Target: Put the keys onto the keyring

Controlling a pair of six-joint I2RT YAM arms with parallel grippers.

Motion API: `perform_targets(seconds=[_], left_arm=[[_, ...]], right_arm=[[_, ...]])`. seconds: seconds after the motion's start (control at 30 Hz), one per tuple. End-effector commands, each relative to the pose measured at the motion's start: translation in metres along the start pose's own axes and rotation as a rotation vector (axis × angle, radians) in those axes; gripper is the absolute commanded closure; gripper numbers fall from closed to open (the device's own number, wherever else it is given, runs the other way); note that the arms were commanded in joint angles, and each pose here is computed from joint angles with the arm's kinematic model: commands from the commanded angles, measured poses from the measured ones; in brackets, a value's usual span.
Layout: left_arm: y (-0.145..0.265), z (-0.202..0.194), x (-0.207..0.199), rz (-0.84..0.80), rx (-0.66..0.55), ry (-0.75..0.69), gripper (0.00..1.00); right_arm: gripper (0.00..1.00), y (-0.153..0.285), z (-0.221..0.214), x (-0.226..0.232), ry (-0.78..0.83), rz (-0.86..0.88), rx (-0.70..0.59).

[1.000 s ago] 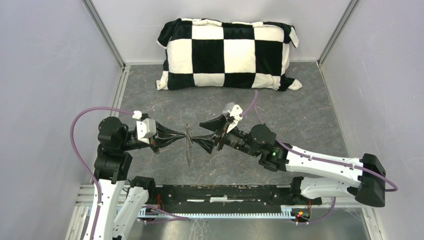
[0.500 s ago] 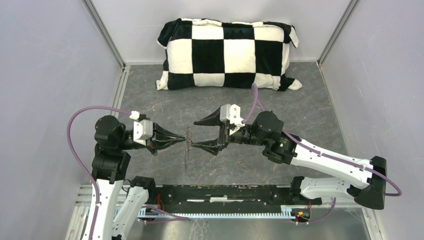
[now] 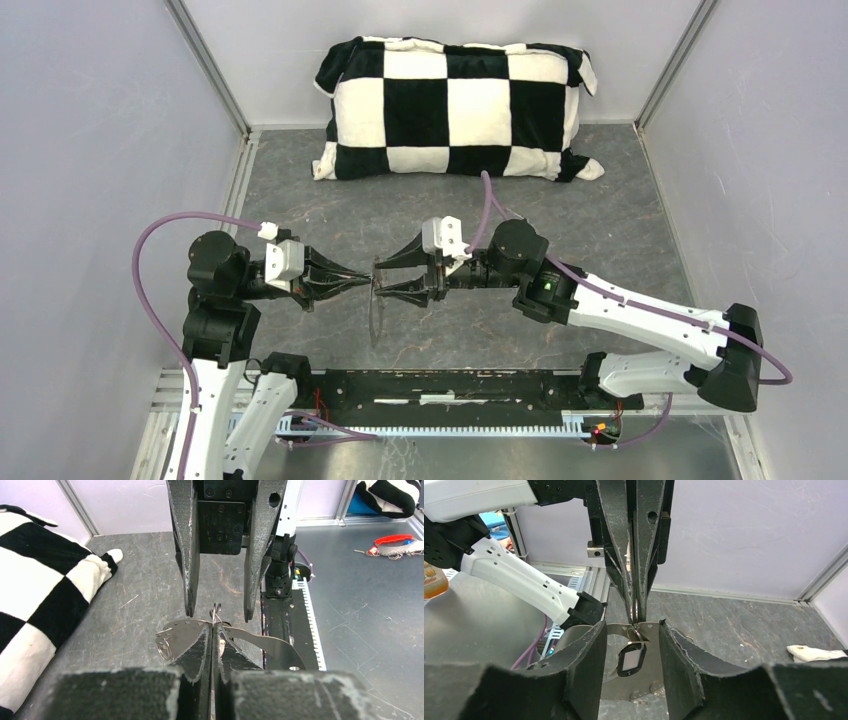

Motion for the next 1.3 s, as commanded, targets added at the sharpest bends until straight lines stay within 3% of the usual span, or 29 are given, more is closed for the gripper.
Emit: perform_targets(seconds=[0.0,0.17,0.23,0.33,0.43,0.6,0.67,0.87,1.27], left_arm=[[0.001,0.012,-0.007,-0.013,-0.011,-0.017,0.98],[0.001,0.01,-0.006,-0.009,-0.008,-0.012,0.98],[0.001,0.009,-0.006,-0.008,-0.007,-0.013,0.98],[0.002,0.006,-0.006,-0.006,0.001,-0.021,0.98],[0.003,-0.002,-0.005,0.014,0.022,-0.021,0.95],[0.006,-0.016,-0.002,0.054,0.062,-0.039,0.67],[0.006,-0.017,-0.002,0.057,0.068,-0.041,0.61],[0.006,-0.013,0.0,0.052,0.067,-0.072,0.58],[0.011,-0.023,0.01,0.137,0.134,-0.143,0.48]], right_arm=[[0.53,-0.007,0.025,-0.01,0.048,-0.005,-0.096],[0.67,-0.01,0.024,-0.011,0.04,-0.005,-0.099],[0.77,-0.011,0.022,-0.012,0.039,-0.005,-0.094],[1.0,-0.009,0.021,-0.013,0.047,-0.02,-0.073],[1.0,-0.006,0.019,-0.018,0.052,-0.053,-0.007],[1.0,-0.003,0.011,-0.025,0.054,-0.037,0.204],[1.0,-0.003,0.008,-0.026,0.05,-0.008,0.279],[1.0,-0.007,0.004,-0.029,0.032,0.071,0.423],[1.0,-0.015,0.007,-0.027,0.021,0.129,0.461]])
Point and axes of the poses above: each gripper's point midway between its finger pads, its own y axis back along the fingers, its own x axis along the line the jaws close on, z = x × y, the point moved 8 cm from there along y, back along the fingers, and after that the axes turned 14 degrees about y, right-handed, at the moved point
